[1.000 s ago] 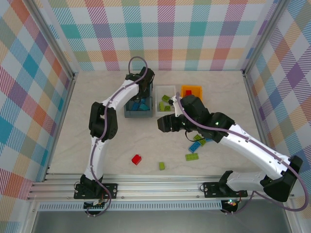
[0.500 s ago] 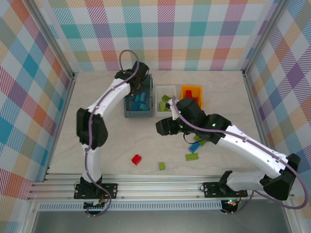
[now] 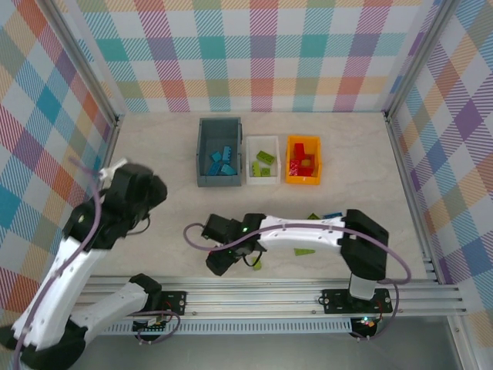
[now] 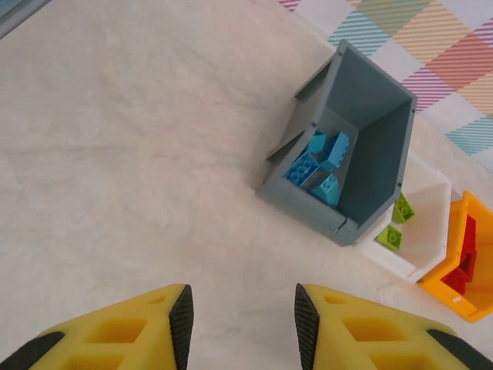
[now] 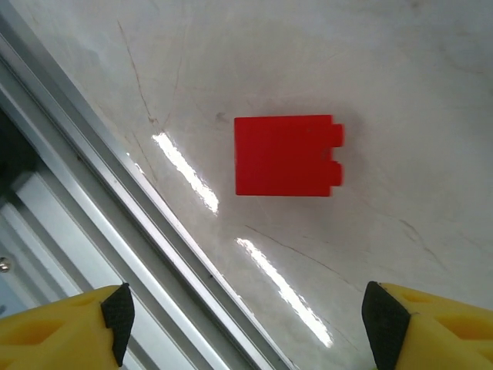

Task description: Sort the legos into containers by color

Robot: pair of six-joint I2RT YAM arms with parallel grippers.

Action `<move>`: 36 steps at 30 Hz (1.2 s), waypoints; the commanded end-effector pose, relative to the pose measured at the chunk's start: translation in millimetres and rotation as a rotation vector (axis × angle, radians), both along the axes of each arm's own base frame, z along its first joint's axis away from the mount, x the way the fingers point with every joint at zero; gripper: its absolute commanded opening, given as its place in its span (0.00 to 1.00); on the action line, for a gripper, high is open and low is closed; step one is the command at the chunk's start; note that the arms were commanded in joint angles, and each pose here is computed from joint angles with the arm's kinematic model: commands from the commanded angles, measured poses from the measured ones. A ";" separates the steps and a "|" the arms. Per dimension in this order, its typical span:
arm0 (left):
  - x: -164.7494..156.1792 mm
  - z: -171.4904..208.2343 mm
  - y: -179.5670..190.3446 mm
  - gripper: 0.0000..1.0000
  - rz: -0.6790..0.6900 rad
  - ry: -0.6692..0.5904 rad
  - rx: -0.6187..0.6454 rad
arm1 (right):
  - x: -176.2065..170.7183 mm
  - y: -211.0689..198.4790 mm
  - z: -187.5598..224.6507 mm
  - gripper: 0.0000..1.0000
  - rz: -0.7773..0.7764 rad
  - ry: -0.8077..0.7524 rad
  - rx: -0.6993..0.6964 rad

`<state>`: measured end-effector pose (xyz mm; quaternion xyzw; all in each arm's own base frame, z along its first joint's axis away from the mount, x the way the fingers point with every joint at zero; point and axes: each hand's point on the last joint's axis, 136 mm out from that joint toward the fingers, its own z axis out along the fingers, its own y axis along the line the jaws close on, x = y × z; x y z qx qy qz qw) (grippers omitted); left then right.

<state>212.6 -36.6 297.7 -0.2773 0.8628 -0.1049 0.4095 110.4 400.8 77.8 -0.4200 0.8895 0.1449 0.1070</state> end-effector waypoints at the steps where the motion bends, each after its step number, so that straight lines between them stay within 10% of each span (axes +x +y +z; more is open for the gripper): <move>1: -39.6 -21.8 20.0 0.41 0.029 0.063 -0.012 | 7.5 4.8 -5.0 0.83 -0.034 -0.028 -0.046; 12: -57.4 -14.9 27.2 0.41 0.017 0.047 -0.031 | 26.7 19.3 -45.7 0.81 -0.039 -0.039 -0.138; 26: -52.4 -11.0 14.2 0.41 -0.038 0.028 -0.071 | 38.9 24.6 -28.2 0.42 -0.062 -0.067 -0.117; 36: -5.9 -12.2 -83.3 0.41 -0.336 0.062 -0.307 | 134.5 -117.3 79.8 0.38 -0.467 -0.182 0.013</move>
